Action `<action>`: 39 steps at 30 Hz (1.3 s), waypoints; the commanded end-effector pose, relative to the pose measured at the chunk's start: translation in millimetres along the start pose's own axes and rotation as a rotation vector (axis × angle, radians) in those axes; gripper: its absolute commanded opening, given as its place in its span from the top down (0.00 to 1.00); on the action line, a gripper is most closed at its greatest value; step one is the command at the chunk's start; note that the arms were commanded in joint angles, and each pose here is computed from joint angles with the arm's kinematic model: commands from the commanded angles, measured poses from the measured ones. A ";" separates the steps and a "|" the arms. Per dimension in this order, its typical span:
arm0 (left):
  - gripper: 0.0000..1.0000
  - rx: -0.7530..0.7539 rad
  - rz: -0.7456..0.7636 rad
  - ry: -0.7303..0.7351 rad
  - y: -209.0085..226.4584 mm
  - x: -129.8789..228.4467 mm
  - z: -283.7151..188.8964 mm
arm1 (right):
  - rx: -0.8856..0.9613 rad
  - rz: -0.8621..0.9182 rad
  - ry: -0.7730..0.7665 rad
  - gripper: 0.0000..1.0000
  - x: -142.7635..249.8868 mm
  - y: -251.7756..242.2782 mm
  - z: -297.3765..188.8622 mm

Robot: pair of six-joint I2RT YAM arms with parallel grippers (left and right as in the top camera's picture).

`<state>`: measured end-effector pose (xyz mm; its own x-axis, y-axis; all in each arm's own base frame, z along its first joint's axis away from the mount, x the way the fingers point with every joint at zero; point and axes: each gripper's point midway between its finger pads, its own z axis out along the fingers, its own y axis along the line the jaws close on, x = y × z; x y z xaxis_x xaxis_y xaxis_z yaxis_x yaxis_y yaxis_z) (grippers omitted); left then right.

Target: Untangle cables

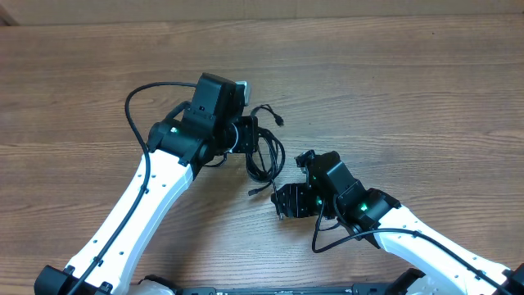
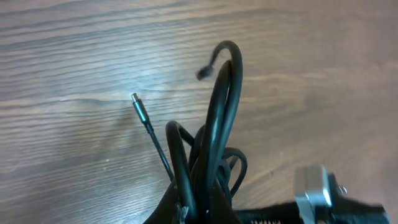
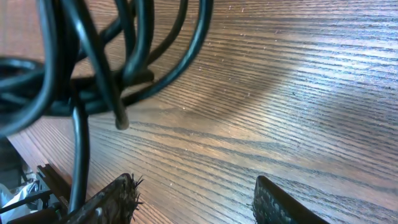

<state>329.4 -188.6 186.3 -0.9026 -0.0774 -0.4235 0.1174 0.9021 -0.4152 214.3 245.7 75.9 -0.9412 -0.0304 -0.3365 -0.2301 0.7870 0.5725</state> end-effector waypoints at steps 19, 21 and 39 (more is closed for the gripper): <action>0.96 -0.251 -0.371 -0.147 44.6 -17.0 -14.3 | -0.021 0.244 -0.005 0.25 -6.3 9.4 -1.9; 0.96 -0.250 -0.431 -0.150 45.2 -15.8 -14.4 | -0.025 0.342 -0.004 0.21 -6.5 10.0 -1.9; 0.96 -0.468 -0.881 -0.173 84.6 21.7 -29.0 | -0.162 0.550 0.023 0.00 -14.8 38.2 -4.6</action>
<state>302.4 -105.2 155.2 -0.6130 -0.7509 -0.2458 -0.7066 0.6602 -0.2548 212.7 263.3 91.7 -0.9440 0.3281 0.0348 0.2466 0.6314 0.7352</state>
